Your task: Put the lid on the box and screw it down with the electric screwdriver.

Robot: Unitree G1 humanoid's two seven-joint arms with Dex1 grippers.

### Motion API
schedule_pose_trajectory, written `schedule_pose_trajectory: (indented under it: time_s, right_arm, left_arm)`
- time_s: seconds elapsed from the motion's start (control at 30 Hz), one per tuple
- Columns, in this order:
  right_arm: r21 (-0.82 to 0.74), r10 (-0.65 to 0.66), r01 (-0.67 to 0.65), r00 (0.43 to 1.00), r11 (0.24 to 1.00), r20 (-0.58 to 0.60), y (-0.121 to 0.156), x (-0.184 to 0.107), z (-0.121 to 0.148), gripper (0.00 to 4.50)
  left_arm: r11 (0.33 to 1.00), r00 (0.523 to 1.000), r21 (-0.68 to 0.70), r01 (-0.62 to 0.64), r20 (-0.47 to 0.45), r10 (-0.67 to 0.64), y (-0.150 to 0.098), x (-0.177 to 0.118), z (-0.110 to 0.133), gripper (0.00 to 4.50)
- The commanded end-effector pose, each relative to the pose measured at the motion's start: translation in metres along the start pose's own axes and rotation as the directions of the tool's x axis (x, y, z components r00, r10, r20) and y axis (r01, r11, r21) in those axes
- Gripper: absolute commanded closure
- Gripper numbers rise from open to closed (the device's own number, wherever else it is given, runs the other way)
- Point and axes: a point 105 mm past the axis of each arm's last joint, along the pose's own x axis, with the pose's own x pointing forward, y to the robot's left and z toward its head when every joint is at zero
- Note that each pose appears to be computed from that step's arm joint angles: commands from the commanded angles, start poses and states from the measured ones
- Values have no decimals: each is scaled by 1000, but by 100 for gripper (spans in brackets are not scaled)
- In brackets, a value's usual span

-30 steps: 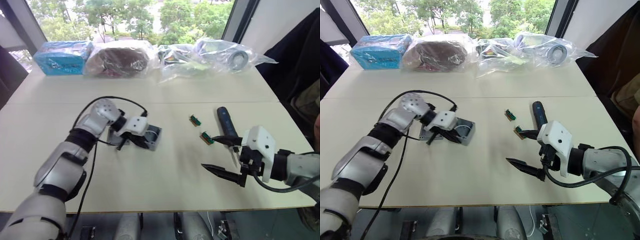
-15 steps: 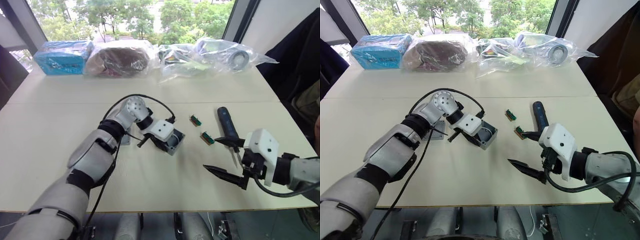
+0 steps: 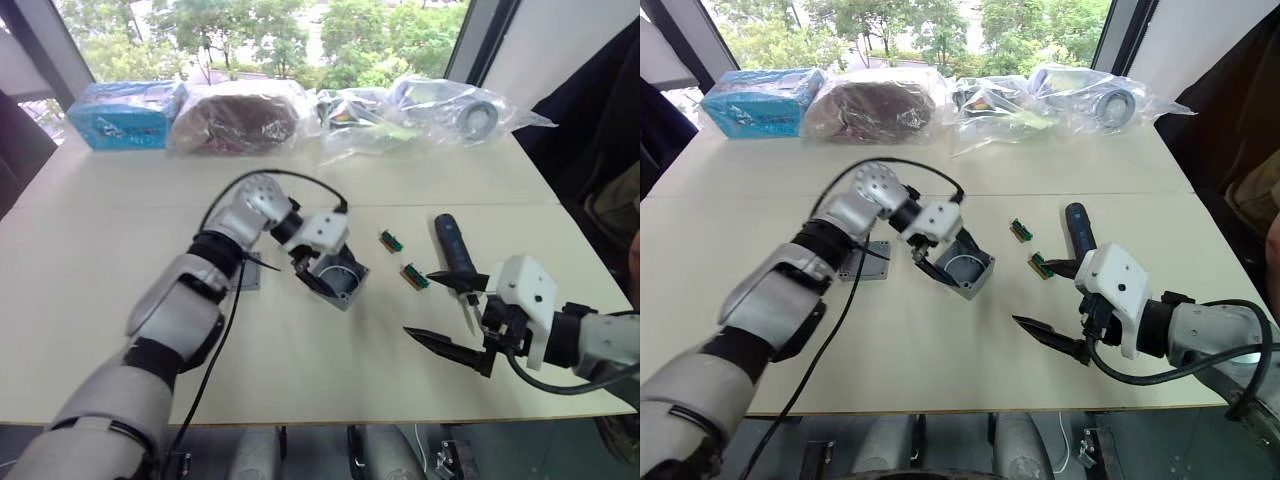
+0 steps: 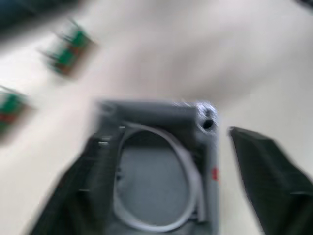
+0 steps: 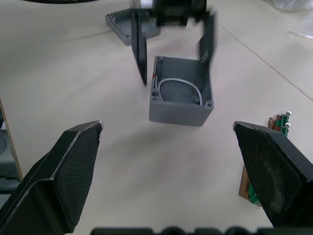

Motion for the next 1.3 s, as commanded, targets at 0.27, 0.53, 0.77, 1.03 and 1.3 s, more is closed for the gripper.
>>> schedule_pose_trajectory:
  time_s: [0.27,0.53,0.77,1.03,1.3]
  right_arm:
    - [-58,72,-71,997,996,28,-8,5,14,0]
    - [-82,158,-153,986,985,58,-17,11,24,0]
    - [-101,225,-217,972,971,71,-21,12,33,0]
    - [-107,221,-213,973,971,63,-21,11,34,0]
    - [-98,200,-194,978,976,57,-18,9,32,0]
  left_arm:
    - [589,734,-498,-637,-157,661,-32,-78,-25,3]
    - [-36,269,-389,-921,-697,665,-89,-120,-75,3]
    - [-251,159,-341,-906,-823,545,-124,-132,-102,3]
    - [-302,200,-404,-863,-824,531,-127,-123,-119,3]
    - [-265,229,-435,-861,-796,560,-115,-115,-126,3]
